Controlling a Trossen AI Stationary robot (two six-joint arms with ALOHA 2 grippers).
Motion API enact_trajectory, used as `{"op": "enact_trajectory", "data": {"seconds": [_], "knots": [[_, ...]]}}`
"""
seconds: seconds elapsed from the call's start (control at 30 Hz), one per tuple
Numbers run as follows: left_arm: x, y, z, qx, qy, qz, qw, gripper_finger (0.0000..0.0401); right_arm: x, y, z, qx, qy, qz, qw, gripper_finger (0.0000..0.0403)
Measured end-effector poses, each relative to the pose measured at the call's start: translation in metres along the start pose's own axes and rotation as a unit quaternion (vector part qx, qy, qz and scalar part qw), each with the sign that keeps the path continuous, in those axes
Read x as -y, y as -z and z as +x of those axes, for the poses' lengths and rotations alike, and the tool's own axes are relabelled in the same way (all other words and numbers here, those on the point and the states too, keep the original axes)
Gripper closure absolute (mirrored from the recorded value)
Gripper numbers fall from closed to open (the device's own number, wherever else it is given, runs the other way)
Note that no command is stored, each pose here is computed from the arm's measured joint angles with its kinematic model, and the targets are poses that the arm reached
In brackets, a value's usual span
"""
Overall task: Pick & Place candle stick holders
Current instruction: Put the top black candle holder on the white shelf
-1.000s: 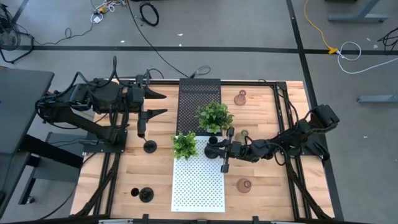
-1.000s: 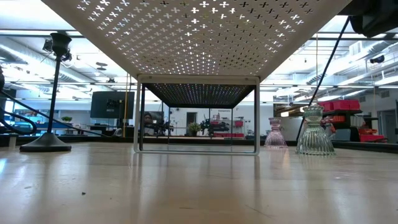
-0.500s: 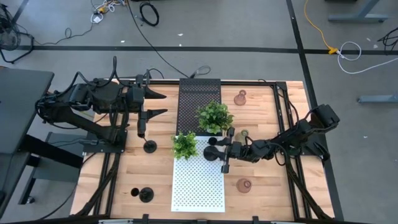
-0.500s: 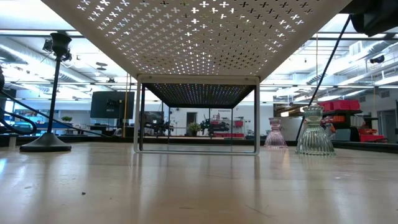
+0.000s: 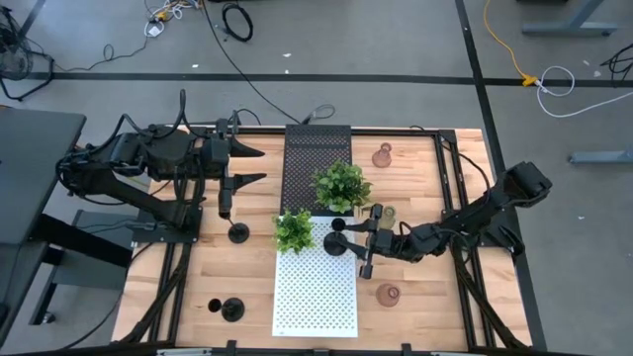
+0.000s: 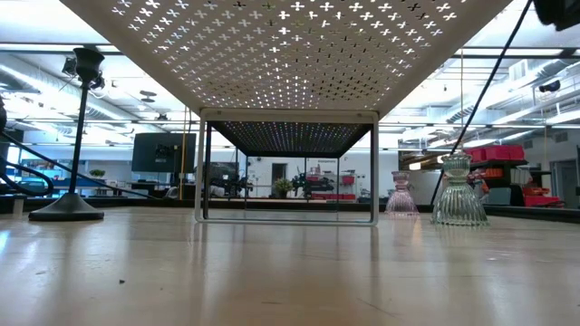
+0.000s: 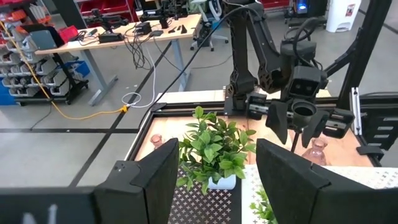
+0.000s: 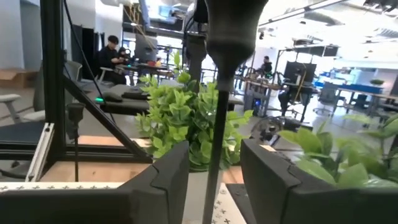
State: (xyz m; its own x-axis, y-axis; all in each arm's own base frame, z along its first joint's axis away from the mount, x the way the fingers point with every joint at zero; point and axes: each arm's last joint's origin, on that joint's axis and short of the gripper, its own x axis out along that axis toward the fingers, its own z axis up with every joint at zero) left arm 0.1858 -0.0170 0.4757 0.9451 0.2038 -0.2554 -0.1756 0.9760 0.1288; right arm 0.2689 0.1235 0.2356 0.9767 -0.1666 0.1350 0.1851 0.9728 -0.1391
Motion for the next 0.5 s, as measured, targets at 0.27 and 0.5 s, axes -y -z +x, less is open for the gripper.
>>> {"op": "enact_trajectory", "data": {"seconds": [0.27, 0.5], "knots": [[-0.001, 0.006, -0.004, -0.026, 0.001, -0.017, 1.0, 0.0184, -0.006, -0.016, -0.02, -0.021, 0.032, -0.015, 0.999, 0.0256], [-0.004, 0.025, -0.014, -0.118, -0.008, -0.069, 0.991, 0.0184, -0.009, -0.029, -0.04, -0.048, 0.079, -0.024, 0.995, 0.0256]]}}
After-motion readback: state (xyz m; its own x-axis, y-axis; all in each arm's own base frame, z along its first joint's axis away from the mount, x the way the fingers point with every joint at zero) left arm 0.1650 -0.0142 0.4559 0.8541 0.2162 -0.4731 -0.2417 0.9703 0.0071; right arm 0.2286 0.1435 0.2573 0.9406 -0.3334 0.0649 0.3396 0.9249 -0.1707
